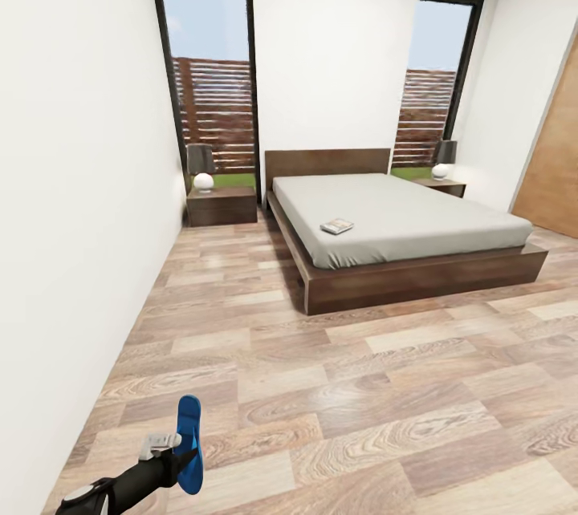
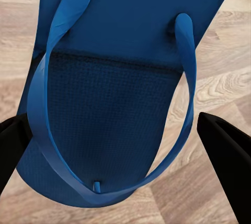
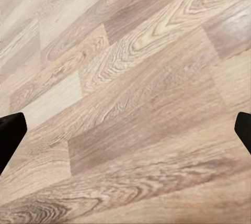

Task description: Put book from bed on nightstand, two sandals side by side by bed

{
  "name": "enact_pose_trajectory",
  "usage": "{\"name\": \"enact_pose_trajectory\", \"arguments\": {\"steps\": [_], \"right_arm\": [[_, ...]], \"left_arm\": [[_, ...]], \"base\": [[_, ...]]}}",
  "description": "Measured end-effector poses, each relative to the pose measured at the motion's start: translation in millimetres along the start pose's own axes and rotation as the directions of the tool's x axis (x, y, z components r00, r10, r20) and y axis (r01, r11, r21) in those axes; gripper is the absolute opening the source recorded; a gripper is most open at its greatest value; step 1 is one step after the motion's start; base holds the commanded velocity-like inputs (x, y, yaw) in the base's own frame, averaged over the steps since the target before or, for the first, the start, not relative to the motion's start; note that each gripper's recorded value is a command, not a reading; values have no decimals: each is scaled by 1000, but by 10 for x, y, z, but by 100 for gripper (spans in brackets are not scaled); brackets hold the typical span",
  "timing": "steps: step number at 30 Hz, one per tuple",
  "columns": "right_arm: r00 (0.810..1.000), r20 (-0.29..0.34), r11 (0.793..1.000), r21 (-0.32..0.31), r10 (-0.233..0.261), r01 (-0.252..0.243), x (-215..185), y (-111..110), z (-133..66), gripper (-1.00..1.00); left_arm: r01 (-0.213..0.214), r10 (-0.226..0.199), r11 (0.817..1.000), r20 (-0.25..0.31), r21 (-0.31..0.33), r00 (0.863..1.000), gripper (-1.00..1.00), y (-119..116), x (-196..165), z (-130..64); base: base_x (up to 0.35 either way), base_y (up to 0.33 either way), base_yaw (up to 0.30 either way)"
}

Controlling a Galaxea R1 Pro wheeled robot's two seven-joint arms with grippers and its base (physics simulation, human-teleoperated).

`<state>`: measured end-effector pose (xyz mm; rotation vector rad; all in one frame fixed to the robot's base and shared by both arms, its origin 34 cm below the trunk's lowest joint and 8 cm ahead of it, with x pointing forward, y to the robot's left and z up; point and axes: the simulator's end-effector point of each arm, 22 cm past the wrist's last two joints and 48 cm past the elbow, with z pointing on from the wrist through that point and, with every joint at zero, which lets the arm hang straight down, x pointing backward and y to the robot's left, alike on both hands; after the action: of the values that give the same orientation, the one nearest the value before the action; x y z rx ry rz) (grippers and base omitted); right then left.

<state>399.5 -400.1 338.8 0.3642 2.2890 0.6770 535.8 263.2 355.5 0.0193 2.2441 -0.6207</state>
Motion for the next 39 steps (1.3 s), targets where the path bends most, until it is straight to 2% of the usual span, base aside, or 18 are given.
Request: {"name": "enact_pose_trajectory", "arguments": {"steps": [13, 22, 30, 39], "right_arm": [[1000, 2, 1000, -1, 2, -2, -221, 171, -126, 100], [1000, 2, 1000, -3, 1, -1, -225, 177, -127, 100], [1000, 3, 1000, -2, 1, -1, -228, 174, -126, 100], [1000, 3, 1000, 0, 1, -1, -226, 170, -127, 100]], "left_arm": [[0, 0, 1000, 0, 0, 1000, -100, -110, -256, -112], [1, -1, 1000, 0, 2, 1000, -100, -114, -257, -113], [18, -17, 1000, -16, 18, 1000, -100, -176, -162, -76], [18, -17, 1000, -16, 19, 1000, -100, -181, -155, -72]], "base": [[0, 0, 0], [0, 0, -14], [0, 0, -252], [0, 0, -283]]}}
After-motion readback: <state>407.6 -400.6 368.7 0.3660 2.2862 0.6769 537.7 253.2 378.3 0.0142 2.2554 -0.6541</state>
